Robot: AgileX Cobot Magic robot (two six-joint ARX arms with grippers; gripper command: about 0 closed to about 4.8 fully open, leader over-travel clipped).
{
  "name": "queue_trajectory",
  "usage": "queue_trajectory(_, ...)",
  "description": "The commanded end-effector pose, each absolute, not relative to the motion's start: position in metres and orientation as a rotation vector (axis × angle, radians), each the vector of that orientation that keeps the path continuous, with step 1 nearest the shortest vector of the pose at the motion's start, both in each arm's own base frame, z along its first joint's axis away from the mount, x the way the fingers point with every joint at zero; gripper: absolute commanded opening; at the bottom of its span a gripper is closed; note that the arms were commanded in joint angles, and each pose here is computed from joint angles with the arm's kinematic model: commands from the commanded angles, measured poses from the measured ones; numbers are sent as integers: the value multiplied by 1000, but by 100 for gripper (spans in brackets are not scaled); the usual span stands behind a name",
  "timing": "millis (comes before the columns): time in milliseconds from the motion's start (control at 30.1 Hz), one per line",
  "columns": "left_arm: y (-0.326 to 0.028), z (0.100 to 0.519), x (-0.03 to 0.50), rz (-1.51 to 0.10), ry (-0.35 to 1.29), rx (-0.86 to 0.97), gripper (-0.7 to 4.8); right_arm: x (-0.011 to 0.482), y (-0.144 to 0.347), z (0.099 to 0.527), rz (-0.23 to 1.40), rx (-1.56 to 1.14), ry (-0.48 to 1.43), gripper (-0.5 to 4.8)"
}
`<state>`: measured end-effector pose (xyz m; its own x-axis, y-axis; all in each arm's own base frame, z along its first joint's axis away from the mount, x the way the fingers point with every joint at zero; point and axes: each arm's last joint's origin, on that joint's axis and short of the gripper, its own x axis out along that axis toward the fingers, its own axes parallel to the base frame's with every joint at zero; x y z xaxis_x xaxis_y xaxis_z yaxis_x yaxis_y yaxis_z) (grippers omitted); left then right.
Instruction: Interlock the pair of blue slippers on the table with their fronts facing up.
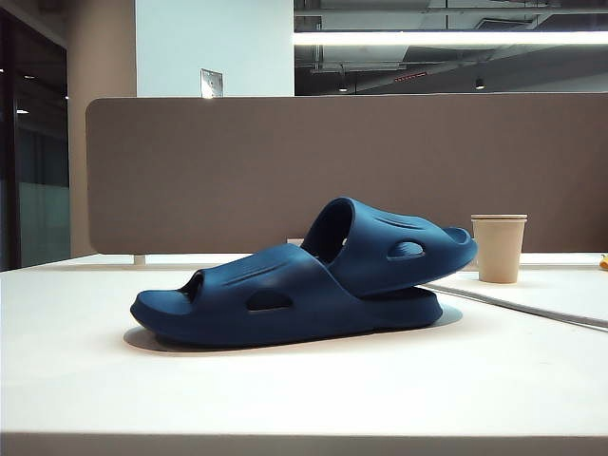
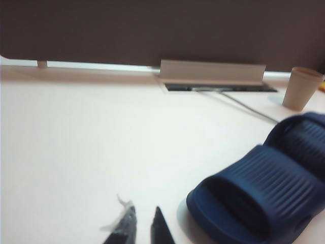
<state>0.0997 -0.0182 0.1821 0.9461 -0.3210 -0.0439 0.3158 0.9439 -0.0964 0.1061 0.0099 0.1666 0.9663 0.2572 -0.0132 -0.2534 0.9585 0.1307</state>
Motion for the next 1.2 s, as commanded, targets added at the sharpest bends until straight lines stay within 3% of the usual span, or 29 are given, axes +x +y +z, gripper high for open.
queue_trajectory(33, -18, 181, 100, -325, 42, -54, 45, 106, 10, 164, 263, 101, 34, -1)
queue_trajectory(1196, -18, 151, 101, -320, 176, 23, 43, 102, 11, 138, 311, -43, 285, -1)
